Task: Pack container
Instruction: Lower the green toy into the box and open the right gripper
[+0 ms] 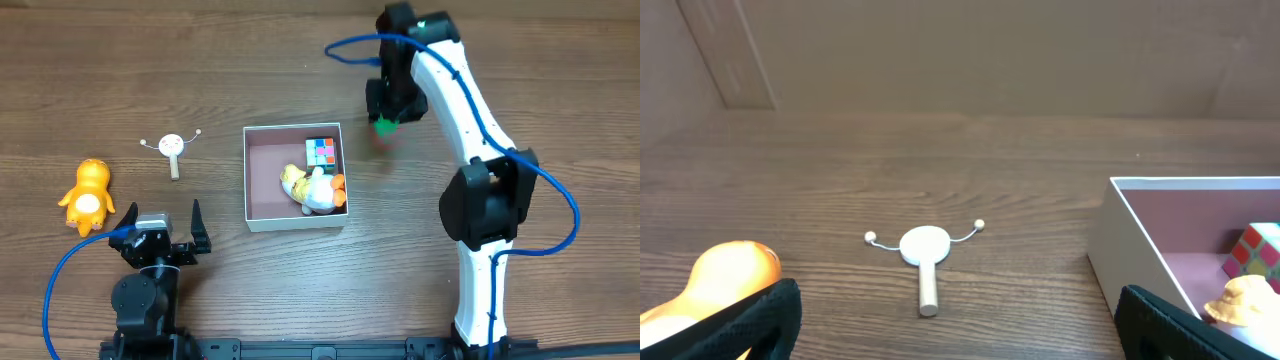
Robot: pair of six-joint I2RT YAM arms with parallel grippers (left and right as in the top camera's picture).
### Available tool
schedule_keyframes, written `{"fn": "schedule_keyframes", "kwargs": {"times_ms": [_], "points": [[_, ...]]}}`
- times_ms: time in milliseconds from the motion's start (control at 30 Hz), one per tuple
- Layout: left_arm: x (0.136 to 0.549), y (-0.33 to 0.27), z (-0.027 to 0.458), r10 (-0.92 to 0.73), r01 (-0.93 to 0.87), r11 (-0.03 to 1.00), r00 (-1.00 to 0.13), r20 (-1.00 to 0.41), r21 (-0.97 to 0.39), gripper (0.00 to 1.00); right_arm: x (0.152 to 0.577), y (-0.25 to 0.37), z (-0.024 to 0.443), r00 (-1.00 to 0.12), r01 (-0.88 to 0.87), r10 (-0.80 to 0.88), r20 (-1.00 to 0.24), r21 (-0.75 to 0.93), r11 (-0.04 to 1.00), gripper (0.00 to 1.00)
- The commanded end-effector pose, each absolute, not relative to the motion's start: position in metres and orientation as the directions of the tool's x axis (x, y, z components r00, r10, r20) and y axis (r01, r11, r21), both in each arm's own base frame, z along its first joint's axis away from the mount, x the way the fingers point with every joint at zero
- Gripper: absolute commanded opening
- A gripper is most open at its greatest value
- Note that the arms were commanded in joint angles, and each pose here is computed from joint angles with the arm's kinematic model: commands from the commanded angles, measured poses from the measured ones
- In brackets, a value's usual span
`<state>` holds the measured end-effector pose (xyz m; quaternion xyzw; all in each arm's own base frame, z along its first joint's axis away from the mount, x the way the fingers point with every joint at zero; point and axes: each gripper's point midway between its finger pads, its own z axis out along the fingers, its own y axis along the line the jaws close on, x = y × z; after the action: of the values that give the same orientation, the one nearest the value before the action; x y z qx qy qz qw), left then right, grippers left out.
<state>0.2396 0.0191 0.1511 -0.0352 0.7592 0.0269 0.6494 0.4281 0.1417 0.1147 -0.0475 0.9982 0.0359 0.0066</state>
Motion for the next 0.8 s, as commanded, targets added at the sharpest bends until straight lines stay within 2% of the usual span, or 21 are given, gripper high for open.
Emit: {"fn": "schedule_keyframes", "kwargs": {"times_ms": [0,333,767], "points": [[0.239,0.022,0.152,-0.033,-0.103,0.995,-0.148,-0.988,-0.017,1.0,0.424,0.18,0.142,-0.982,-0.181,-0.173,-0.08,0.099,0.979,0.47],[0.239,0.022,0.152,-0.033,-0.103,0.995,-0.148,-0.988,-0.017,1.0,0.376,0.296,0.147,-0.861,-0.502,-0.483,-0.162,0.107,0.858,0.48],[0.239,0.022,0.152,-0.033,-0.103,0.995,-0.148,-0.988,-0.017,1.0,0.377,0.31,0.113,-0.851,-0.519,-0.498,-0.166,0.121,0.846,0.49]]}}
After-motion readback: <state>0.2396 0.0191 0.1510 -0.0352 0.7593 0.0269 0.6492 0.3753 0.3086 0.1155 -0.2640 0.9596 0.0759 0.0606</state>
